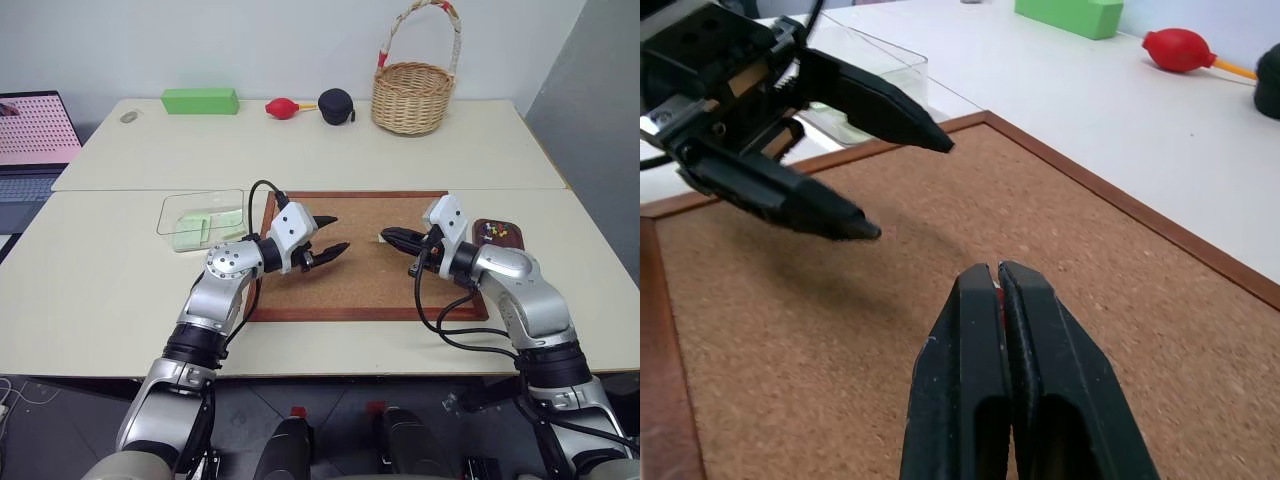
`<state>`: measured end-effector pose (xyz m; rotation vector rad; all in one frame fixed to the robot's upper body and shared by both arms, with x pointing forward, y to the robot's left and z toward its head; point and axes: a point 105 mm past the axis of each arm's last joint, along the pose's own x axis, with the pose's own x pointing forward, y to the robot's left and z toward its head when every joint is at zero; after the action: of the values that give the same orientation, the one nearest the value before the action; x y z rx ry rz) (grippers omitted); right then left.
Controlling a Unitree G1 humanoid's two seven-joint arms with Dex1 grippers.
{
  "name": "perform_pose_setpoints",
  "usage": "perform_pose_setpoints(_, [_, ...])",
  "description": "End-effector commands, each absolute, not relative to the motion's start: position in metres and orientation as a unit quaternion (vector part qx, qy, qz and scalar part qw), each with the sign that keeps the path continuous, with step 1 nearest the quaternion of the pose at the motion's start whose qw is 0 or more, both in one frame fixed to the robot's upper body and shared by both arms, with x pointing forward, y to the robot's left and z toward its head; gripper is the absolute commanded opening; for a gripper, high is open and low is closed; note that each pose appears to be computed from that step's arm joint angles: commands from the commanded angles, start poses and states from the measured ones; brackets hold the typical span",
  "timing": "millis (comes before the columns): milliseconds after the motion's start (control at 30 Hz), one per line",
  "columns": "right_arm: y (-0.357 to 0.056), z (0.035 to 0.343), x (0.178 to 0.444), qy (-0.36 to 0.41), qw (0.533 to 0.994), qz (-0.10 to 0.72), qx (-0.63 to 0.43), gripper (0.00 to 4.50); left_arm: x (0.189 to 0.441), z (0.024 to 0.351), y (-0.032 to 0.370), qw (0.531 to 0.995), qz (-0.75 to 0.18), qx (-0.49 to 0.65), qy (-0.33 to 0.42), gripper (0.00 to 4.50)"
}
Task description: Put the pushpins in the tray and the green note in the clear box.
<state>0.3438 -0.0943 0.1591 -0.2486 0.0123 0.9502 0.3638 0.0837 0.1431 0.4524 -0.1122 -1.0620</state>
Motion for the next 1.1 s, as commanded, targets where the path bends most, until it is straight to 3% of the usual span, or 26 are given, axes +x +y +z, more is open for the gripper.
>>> perform_pose_setpoints(33, [-0.084, 0.18, 0.333, -0.013, 0.862, 0.489, -0.13, 0.0, 0.36, 0.16, 0.073, 0.804, -0.537, 0.242, -0.082, 3.61])
perform_pose_setpoints(567, [-0.068, 0.187, 0.322, -0.012, 0.848, 0.517, -0.117, 0.0, 0.373, 0.148, 0.042, 0.778, -0.573, 0.248, -0.069, 3.61])
perform_pose_setpoints(1100, [-0.059, 0.186, 0.318, -0.019, 0.85, 0.517, -0.103, 0.0, 0.376, 0.137, 0.04, 0.776, -0.592, 0.212, -0.038, 0.9])
